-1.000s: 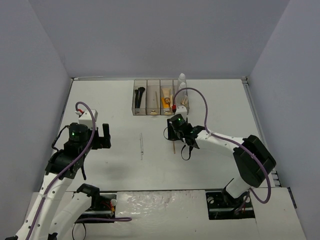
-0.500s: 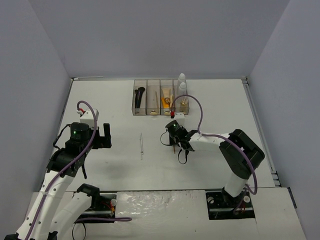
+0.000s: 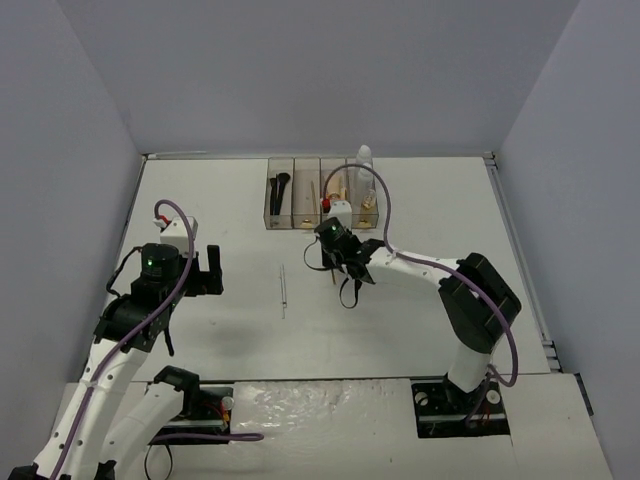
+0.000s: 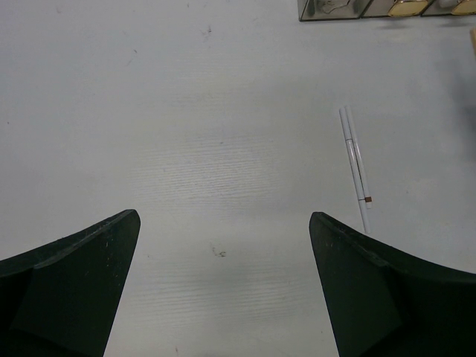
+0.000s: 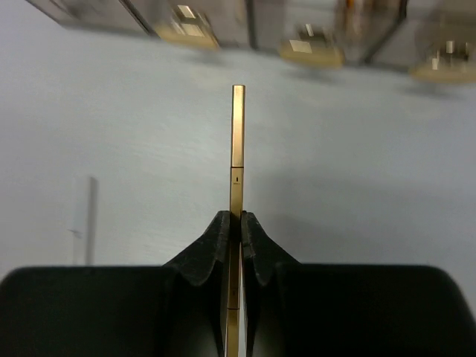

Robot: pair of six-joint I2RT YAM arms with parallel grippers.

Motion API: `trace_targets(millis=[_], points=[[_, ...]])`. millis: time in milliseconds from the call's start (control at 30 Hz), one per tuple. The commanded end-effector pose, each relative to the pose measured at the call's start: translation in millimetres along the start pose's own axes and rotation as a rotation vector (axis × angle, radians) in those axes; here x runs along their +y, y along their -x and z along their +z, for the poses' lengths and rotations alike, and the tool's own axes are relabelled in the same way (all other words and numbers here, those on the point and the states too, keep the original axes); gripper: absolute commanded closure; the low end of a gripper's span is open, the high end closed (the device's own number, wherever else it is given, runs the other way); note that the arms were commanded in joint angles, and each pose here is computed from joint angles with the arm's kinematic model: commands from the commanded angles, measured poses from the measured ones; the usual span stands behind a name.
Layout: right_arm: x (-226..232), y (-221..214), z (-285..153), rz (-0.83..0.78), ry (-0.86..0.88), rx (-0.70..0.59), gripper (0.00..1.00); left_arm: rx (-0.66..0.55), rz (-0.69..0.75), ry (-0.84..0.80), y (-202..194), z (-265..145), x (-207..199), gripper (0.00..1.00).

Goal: Organize the makeup

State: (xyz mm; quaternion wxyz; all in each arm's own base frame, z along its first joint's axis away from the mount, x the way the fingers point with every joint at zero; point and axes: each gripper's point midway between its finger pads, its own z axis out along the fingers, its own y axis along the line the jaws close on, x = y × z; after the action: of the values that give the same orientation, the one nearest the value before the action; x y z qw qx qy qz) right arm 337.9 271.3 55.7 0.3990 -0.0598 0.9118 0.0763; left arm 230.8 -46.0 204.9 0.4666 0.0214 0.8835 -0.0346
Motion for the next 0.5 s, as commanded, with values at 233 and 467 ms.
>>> trace_targets(millis=[233,467], points=[[39.2,227.7,7.2,0.124,0.148,-0.361,1.0,-0.04,-0.029,0.015,15.7,1.2,1.7,0.03],[37.7,280.7,52.0,0.168,0.173,-0.437,1.0,-0.038,-0.033,0.014,15.7,1.6,1.7,0.03]])
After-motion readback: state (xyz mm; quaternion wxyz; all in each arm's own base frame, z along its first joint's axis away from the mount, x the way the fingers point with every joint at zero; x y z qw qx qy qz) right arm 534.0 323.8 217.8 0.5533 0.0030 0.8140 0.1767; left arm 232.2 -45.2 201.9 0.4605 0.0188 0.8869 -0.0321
